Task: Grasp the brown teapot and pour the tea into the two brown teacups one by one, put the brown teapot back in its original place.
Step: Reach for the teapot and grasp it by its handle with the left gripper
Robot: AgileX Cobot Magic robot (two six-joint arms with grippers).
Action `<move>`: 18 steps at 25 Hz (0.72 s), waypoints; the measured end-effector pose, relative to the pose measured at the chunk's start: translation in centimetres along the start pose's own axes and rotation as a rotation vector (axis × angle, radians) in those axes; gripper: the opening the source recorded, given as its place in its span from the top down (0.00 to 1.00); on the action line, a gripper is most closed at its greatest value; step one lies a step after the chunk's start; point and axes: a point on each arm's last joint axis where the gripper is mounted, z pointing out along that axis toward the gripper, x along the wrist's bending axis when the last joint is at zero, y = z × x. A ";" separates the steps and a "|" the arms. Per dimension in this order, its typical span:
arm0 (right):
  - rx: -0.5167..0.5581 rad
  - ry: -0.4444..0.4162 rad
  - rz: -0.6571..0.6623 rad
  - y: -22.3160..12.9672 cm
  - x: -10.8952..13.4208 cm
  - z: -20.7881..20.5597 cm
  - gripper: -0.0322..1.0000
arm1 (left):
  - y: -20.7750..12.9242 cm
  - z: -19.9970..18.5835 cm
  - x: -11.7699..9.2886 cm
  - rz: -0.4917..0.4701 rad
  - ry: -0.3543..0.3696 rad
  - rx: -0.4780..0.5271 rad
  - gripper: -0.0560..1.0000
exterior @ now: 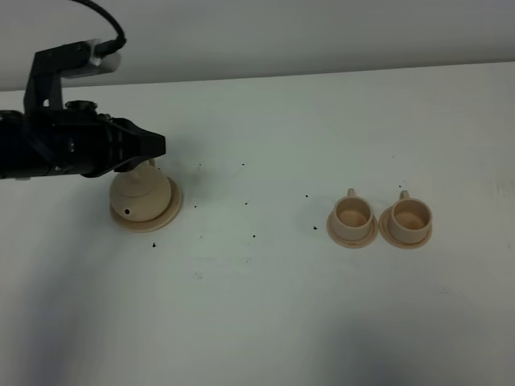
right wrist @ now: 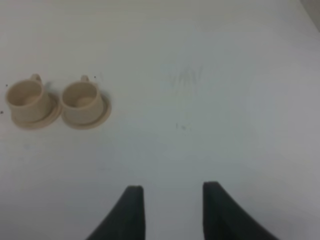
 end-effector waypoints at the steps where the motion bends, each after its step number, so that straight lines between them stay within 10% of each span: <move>1: 0.000 0.000 0.000 0.0 0.0 0.0 0.67 | 0.4 0.5 -0.4 0.006 0.002 0.025 0.68; 5: 0.000 0.000 0.000 0.0 0.0 0.0 0.67 | 2.0 2.6 -1.9 0.049 0.075 0.163 0.68; 13: 0.000 0.000 0.000 0.0 0.0 0.0 0.67 | 5.1 5.6 -1.9 0.056 0.440 0.355 0.68; 18: 0.000 0.000 0.000 0.0 0.0 0.0 0.67 | 6.2 7.8 -2.2 0.047 0.485 0.400 0.68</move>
